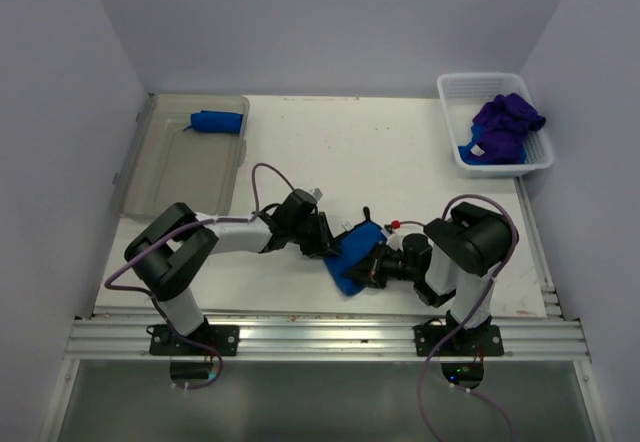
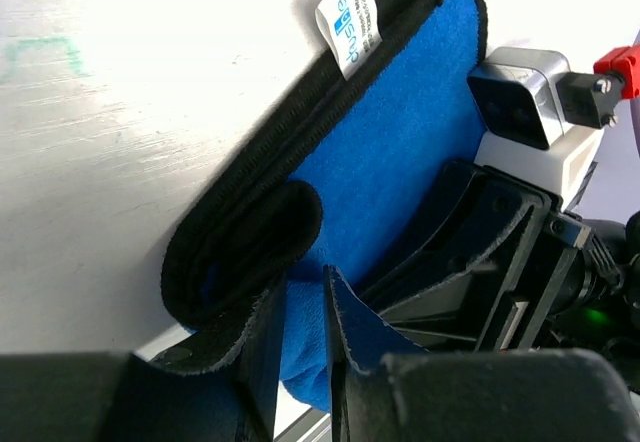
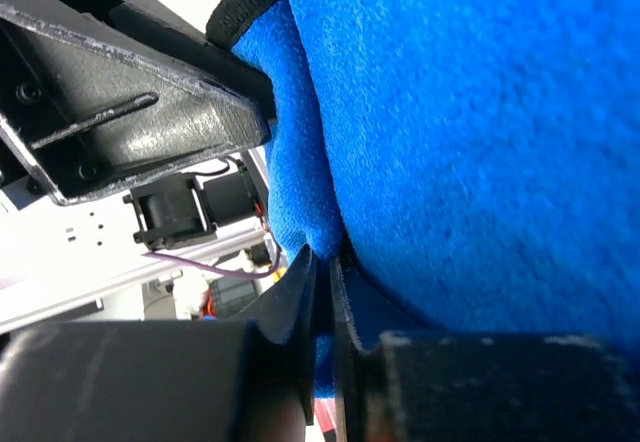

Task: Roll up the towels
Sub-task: Roll the towel

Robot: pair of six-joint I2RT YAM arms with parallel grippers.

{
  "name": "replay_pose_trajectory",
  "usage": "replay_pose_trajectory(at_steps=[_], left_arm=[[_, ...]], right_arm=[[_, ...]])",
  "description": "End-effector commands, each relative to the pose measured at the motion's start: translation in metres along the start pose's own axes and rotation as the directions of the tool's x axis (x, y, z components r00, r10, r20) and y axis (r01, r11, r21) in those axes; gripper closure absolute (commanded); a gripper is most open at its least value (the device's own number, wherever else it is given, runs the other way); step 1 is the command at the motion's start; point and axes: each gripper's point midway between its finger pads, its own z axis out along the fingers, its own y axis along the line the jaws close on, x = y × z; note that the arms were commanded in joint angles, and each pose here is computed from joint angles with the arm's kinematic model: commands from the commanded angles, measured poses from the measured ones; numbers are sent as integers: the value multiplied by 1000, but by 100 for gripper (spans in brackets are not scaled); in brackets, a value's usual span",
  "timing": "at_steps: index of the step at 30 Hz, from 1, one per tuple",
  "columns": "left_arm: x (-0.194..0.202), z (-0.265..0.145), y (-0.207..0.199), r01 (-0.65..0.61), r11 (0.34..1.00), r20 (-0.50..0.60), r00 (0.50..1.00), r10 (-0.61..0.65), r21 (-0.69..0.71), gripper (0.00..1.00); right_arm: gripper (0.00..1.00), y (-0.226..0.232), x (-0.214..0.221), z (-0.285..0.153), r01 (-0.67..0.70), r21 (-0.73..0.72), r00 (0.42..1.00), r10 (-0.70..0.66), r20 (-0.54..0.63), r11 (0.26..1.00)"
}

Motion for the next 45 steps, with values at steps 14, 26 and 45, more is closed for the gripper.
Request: replay_pose_trajectory(at_steps=[14, 26, 45], left_arm=[[20, -3, 30, -24, 993, -83, 996, 14, -118, 75], [22, 3, 33, -18, 992, -105, 994, 5, -127, 75], [25, 2, 36, -28, 991, -116, 993, 12, -132, 75]], right_arm=[[55, 16, -48, -69, 399, 498, 846, -518, 122, 770], [100, 53, 14, -52, 776, 461, 583, -769, -264, 430], [100, 18, -4, -37, 755, 629, 504, -779, -374, 187]])
